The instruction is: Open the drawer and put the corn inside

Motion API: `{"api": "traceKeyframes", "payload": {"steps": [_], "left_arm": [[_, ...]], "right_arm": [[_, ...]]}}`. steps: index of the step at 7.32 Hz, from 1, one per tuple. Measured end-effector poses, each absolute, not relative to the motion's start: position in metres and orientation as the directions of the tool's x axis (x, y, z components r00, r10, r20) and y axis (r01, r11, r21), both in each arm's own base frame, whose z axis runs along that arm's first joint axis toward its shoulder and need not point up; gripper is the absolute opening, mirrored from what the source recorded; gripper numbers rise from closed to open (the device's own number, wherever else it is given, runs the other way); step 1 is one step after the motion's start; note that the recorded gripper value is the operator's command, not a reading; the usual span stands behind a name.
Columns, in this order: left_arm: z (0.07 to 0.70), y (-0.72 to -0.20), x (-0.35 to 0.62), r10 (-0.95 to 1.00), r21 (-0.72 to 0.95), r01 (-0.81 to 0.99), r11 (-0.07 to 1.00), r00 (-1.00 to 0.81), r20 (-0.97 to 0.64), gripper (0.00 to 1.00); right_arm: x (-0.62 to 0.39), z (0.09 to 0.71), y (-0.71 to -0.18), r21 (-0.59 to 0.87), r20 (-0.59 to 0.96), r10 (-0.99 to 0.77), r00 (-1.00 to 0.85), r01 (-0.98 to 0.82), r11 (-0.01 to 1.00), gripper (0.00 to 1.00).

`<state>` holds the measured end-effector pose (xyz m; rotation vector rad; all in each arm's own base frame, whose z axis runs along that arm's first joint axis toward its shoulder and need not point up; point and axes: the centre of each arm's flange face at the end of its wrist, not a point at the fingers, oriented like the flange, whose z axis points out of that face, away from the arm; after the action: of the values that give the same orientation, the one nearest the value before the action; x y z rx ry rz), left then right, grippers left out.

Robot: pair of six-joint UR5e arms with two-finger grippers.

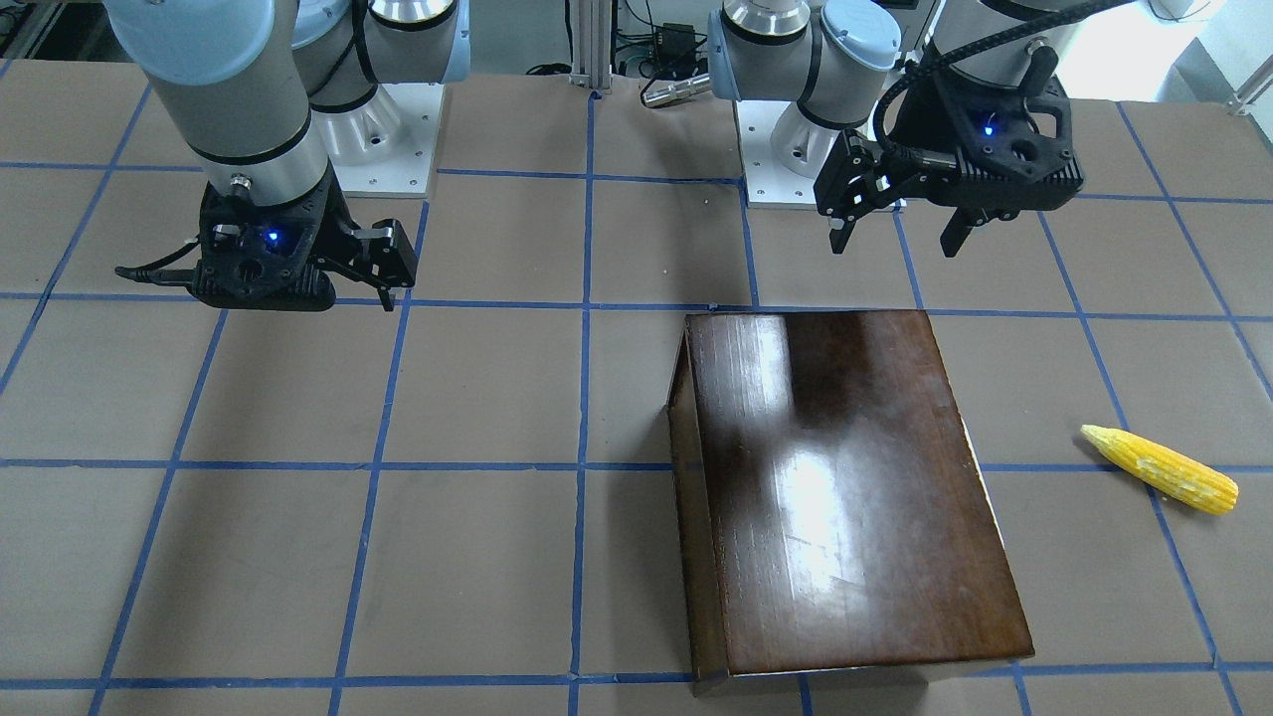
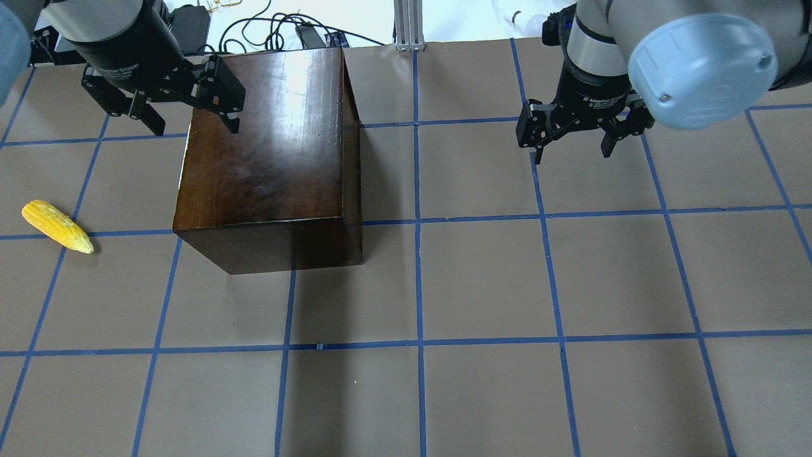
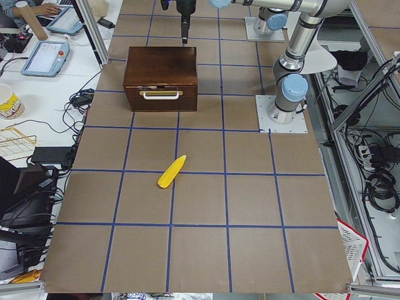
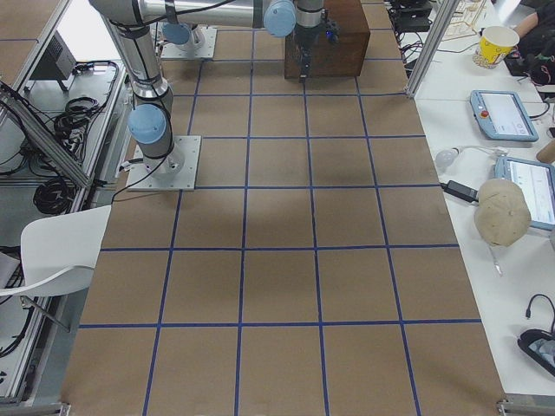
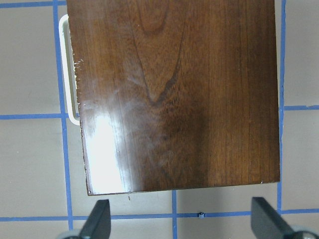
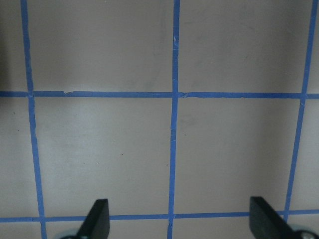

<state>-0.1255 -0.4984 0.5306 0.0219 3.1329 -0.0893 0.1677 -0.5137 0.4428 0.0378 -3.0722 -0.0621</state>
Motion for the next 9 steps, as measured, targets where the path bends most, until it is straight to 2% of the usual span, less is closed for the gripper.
{"api": "traceKeyframes", "payload": {"steps": [9], "left_arm": [[0.5174, -0.4995, -0.1242, -0.066, -0.065, -0.066, 0.996, -0.998, -0.009, 1.0]], "right_arm": [[0.1677, 0.4428, -0.5137, 0.041, 0.068, -0.026, -0.997, -0.023, 0.999, 1.0]]}}
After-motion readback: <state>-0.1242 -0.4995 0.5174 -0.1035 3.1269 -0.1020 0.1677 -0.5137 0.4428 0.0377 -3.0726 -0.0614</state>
